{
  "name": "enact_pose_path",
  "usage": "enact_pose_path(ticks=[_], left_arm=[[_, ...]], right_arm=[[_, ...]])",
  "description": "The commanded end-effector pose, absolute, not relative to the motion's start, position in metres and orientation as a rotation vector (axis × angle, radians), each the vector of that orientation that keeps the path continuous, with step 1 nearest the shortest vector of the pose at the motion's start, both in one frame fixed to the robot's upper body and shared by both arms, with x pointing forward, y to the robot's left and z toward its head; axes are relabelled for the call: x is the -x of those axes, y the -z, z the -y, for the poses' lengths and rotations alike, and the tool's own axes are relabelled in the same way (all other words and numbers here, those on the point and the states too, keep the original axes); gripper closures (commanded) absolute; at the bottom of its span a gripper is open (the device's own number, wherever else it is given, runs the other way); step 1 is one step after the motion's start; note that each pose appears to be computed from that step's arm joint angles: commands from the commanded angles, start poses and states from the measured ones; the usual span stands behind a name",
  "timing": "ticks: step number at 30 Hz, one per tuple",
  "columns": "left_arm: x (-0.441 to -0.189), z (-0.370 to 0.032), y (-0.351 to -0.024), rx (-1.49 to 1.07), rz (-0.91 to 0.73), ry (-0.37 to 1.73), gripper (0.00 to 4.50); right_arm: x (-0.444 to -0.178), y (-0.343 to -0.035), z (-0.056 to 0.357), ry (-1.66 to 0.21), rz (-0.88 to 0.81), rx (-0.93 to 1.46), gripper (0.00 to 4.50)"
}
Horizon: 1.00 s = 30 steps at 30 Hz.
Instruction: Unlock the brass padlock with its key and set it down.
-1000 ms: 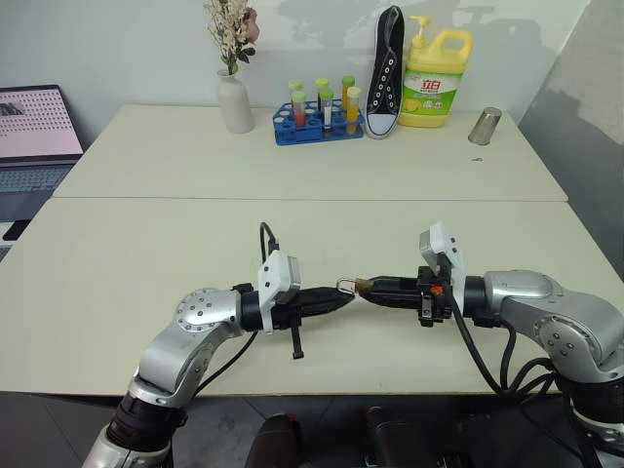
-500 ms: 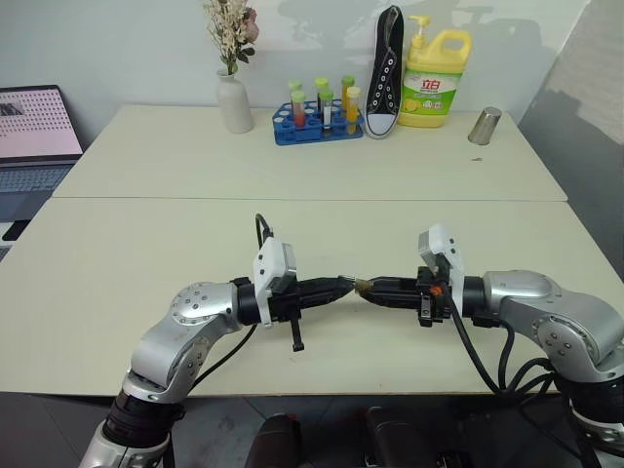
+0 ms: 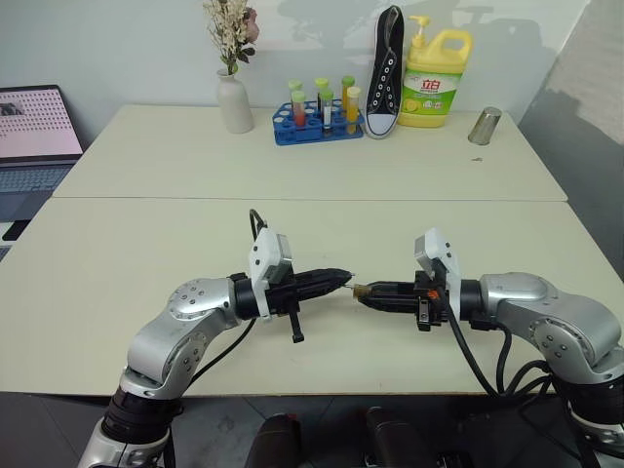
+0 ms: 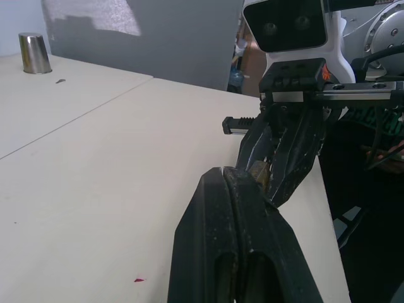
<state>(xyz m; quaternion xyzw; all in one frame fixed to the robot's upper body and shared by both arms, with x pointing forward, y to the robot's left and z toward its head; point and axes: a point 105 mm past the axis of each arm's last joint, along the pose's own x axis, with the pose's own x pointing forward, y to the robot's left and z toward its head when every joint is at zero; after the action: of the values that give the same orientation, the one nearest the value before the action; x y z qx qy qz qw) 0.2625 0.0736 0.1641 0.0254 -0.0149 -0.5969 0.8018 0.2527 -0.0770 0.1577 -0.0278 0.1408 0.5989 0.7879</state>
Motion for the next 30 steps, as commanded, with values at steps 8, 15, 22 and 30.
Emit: enact_pose_path(ticks=[8,15,22,30], left_arm=[[-0.261,-0.096,-0.15,-0.474,0.115,1.297,4.32],[-0.251,-0.109,-0.137,-0.52,0.052,1.344,2.31],[-0.244,-0.113,-0.13,-0.431,-0.014,1.337,0.02],[-0.243,-0.118,-0.123,-0.453,-0.031,1.334,0.0]], right_arm=[[-0.256,-0.161,0.083,-1.279,-0.296,0.055,4.37],[-0.268,-0.156,0.085,-1.238,-0.315,0.012,4.37],[-0.3,-0.124,0.071,-1.152,-0.43,0.01,4.37],[-0.3,-0.091,0.061,-1.146,-0.642,-0.069,4.37]])
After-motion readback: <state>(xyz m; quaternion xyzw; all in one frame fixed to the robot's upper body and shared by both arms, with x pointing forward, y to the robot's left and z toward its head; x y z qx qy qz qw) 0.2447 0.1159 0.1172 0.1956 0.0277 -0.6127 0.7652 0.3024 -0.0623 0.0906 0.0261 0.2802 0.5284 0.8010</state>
